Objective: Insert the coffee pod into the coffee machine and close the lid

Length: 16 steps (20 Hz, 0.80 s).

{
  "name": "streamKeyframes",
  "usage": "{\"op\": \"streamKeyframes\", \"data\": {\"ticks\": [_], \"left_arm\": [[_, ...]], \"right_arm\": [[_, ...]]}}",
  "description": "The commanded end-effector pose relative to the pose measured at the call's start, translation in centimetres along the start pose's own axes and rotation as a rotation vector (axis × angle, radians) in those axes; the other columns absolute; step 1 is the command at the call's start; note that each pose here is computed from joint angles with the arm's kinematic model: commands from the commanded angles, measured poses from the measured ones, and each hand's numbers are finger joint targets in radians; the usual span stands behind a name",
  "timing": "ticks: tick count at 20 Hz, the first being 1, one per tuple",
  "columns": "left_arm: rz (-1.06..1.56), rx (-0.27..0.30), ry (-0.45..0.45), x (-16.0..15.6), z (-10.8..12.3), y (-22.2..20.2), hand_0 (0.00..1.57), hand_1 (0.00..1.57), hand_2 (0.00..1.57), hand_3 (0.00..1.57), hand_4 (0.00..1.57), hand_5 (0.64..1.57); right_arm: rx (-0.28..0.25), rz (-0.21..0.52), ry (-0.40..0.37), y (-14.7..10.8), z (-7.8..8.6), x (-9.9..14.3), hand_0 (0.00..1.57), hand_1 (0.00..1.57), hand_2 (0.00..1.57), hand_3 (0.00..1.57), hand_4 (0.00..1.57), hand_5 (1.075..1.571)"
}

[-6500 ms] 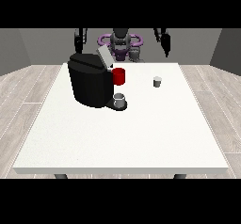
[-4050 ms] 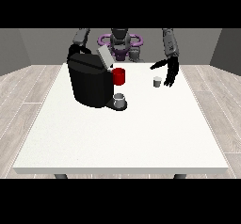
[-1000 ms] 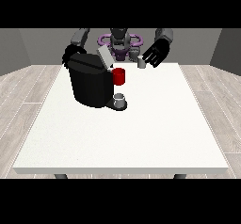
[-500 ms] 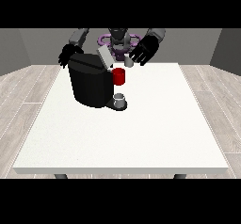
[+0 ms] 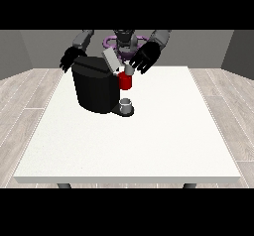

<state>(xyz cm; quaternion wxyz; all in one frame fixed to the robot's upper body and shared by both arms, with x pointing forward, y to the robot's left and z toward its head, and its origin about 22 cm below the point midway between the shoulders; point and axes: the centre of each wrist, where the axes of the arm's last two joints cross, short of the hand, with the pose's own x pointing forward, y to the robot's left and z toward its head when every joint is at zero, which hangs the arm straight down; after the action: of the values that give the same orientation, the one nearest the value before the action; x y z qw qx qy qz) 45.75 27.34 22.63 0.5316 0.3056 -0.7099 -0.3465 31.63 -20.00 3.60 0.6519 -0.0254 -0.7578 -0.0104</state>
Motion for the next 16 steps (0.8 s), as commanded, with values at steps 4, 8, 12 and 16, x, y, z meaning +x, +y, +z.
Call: {"op": "streamKeyframes", "data": {"ticks": [4,8,12,16], "left_arm": [[0.002,-0.022,0.006,0.8,-0.5,-0.4,1.33,1.33,1.34,1.23,0.50,1.571],[-0.008,-0.036,-0.011,0.5,-0.3,-1.4,1.26,1.26,1.30,1.21,0.51,1.571],[-0.002,-0.045,-0.003,0.7,-0.5,-2.1,1.18,1.18,1.25,1.18,0.49,1.571],[-0.015,-0.026,-0.051,2.1,-0.9,-1.6,1.20,1.20,1.27,1.20,0.50,1.571]], "right_arm": [[0.004,-0.011,0.007,-1.9,-1.3,1.9,0.00,0.00,0.00,0.00,0.53,1.571],[-0.018,-0.018,0.011,-0.4,1.2,-1.1,0.00,0.00,0.00,0.00,0.51,1.571],[-0.013,-0.016,0.004,-0.5,-0.1,0.9,0.00,0.00,0.00,0.00,0.51,1.571],[-0.034,-0.028,-0.028,-2.2,-0.3,-0.2,0.00,0.00,0.00,0.00,0.48,1.571]]}}
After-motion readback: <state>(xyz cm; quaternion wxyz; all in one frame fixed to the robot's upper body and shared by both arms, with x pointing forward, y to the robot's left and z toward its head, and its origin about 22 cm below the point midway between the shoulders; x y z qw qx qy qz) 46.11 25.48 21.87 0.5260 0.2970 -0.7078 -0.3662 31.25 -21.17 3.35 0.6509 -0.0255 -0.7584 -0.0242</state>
